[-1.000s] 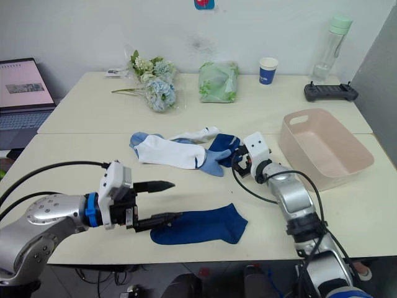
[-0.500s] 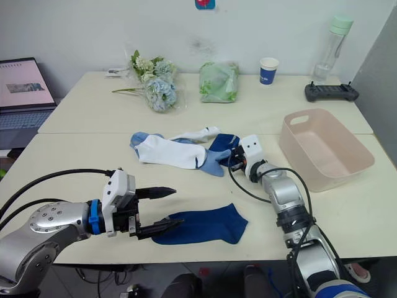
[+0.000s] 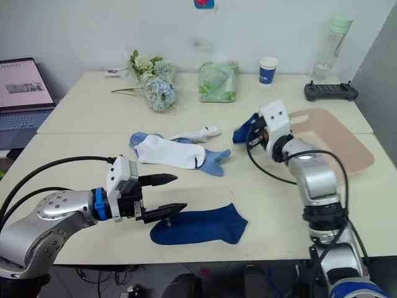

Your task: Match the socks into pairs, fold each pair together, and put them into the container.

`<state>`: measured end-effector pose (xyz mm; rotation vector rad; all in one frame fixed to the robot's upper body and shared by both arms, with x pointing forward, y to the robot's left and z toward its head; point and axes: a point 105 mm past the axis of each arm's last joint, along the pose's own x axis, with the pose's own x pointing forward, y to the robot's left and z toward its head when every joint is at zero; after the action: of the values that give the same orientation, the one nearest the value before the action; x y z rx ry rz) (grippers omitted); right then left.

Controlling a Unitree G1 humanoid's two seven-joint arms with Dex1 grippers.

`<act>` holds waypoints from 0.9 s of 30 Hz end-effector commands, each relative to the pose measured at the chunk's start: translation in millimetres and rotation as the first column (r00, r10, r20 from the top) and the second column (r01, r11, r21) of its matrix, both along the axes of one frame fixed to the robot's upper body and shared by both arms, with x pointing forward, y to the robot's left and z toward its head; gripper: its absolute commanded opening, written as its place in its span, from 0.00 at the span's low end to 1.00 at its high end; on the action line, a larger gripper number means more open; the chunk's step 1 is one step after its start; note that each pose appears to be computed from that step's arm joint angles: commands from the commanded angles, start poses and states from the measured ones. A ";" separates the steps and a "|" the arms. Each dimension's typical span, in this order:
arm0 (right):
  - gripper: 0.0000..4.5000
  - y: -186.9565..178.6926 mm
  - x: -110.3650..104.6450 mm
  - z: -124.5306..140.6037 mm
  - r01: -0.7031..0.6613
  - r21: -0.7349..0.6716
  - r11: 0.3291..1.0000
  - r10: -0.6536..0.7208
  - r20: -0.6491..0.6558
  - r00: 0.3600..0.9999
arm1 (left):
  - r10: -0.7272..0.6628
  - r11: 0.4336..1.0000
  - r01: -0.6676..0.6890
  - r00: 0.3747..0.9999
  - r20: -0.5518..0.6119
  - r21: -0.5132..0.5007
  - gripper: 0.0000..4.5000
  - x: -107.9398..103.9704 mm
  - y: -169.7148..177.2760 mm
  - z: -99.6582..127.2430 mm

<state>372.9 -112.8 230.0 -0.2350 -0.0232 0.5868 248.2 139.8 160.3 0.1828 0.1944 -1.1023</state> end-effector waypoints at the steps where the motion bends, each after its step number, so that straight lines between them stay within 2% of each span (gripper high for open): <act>1: 0.01 17.7 -31.7 32.9 -0.198 0.012 0.980 0.197 0.041 0.980 | 0.034 0.999 -0.033 0.999 0.017 -0.024 1.00 3.4 8.4 7.9; 6: 0.01 52.7 -58.0 39.0 -0.388 -0.030 0.921 0.389 0.031 0.921 | 0.043 0.999 -0.043 0.999 -0.002 -0.023 1.00 4.4 16.1 8.5; 11: 0.01 91.6 -67.8 43.9 -0.496 -0.017 0.868 0.496 0.054 0.867 | 0.054 0.998 -0.055 0.998 -0.036 -0.034 1.00 3.1 24.9 11.4; 15: 0.01 129.4 -82.5 59.6 -0.612 0.012 0.791 0.608 0.105 0.787 | 0.108 0.994 -0.106 0.989 -0.103 0.029 1.00 -3.5 55.2 4.9; 19: 0.01 136.1 -92.6 63.1 -0.660 0.034 0.750 0.654 0.108 0.749 | 0.167 0.984 -0.156 0.974 -0.150 0.081 1.00 -10.6 78.5 -5.7; 20: 0.01 134.8 -93.3 59.1 -0.661 0.033 0.750 0.656 0.094 0.749 | 0.173 0.983 -0.160 0.972 -0.159 0.090 1.00 -12.8 81.5 -8.1; 27: 0.01 98.0 -88.4 -24.5 -0.578 -0.038 0.815 0.564 -0.173 0.807 | 0.212 0.975 -0.193 0.956 -0.201 0.109 1.00 -21.6 89.5 -20.0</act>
<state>290.6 -14.4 198.4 -0.2319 0.1268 1.2086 225.5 226.5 130.3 0.0817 0.4807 -0.9198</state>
